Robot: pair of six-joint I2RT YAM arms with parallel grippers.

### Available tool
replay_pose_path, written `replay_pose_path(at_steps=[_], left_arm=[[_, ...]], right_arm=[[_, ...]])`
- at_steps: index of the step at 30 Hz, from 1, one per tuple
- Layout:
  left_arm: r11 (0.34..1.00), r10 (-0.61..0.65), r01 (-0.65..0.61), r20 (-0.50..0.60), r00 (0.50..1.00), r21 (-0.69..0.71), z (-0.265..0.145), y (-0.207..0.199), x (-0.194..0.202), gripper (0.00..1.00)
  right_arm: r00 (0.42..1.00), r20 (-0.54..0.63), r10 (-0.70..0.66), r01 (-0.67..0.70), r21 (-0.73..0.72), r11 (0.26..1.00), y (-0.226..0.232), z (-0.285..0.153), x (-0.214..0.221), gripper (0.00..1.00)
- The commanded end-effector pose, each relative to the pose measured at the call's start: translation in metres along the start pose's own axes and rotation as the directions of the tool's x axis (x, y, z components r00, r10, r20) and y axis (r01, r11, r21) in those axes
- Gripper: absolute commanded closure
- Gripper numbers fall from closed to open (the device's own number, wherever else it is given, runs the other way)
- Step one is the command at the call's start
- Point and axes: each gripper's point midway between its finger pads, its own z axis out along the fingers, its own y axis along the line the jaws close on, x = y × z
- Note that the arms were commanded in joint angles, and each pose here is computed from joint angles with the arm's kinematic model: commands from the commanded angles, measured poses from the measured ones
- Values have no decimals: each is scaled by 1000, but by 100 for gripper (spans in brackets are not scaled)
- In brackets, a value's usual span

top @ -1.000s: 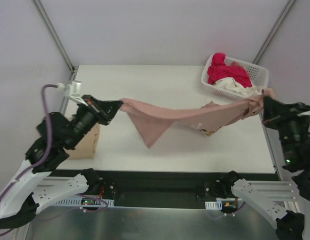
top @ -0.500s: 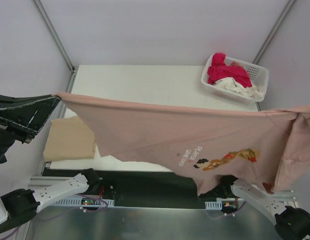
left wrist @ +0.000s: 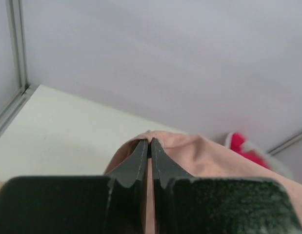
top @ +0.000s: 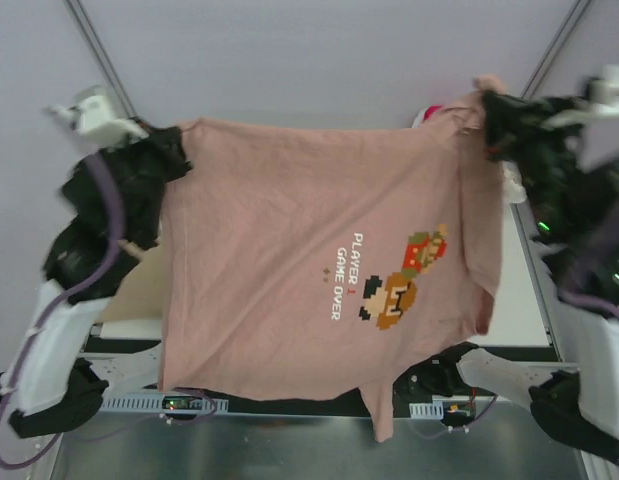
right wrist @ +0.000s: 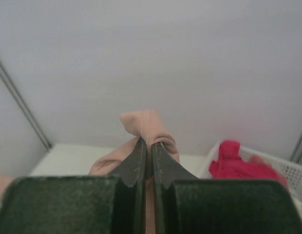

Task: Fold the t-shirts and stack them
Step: Flatten out the tshirt

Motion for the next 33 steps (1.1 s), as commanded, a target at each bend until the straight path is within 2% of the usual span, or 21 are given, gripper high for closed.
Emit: replay_pose_path(at_steps=[1,2,3,4,5,6,7,8,9,10,12,13,14,16,18,20,21,23,24,27,33], left_arm=[[922,89,-194,-304,949,-335,85,99,136,100],[909,68,-205,-355,932,-363,96,114,158,100],[878,67,-269,-454,888,-396,117,135,200,90],[867,70,-301,-502,862,-397,130,146,216,36],[865,78,-329,-546,834,-379,142,149,233,6],[853,89,-377,-612,786,-361,161,155,261,1],[849,96,-399,-640,763,-348,168,156,269,1],[843,95,-412,-658,747,-346,174,157,277,1],[830,91,-437,-691,717,-345,177,162,291,1],[835,85,-425,-682,726,-349,181,159,288,1],[856,64,-396,-693,718,-332,176,154,293,1],[865,49,-380,-699,713,-327,172,152,296,1],[877,36,-361,-706,707,-317,168,149,300,1],[910,-8,-303,-742,671,-284,150,140,315,1],[924,-46,-272,-784,619,-269,125,136,336,1],[934,-70,-243,-803,592,-261,108,130,349,1],[937,-69,-254,-839,539,-240,88,128,370,1],[942,-80,-237,-844,531,-238,74,122,381,1],[944,-75,-244,-868,491,-220,57,120,399,1],[950,-98,-223,-884,457,-220,39,119,419,1],[933,-119,-272,-914,387,-237,27,137,451,1]], right_arm=[[931,-355,-89,137,113,984,-23,97,176,98],[897,-440,-35,98,121,988,-23,117,229,96],[870,-493,-9,63,93,994,-21,128,263,94],[848,-530,15,46,102,994,-29,140,288,85],[770,-638,17,49,86,995,-32,154,355,75],[770,-637,23,13,52,999,-25,173,352,63],[693,-721,22,24,54,998,-30,168,381,37],[619,-785,15,42,52,998,-34,172,422,27],[596,-802,16,52,58,997,-34,173,427,20],[581,-814,10,53,50,997,-32,173,429,2],[593,-805,-4,58,38,998,-30,168,424,3],[574,-819,-10,68,36,997,-32,154,441,3],[615,-788,-15,69,35,997,-29,150,417,3],[616,-788,-2,87,65,994,-36,133,418,3],[568,-823,13,115,95,989,-45,99,427,3],[516,-856,28,140,117,983,-53,70,438,3],[489,-871,41,150,130,980,-56,58,442,3],[439,-897,60,145,136,980,-57,36,457,3],[420,-905,66,136,134,982,-56,29,462,3],[362,-927,97,123,150,981,-55,10,481,3],[228,-964,137,134,170,976,-57,-20,523,3]])
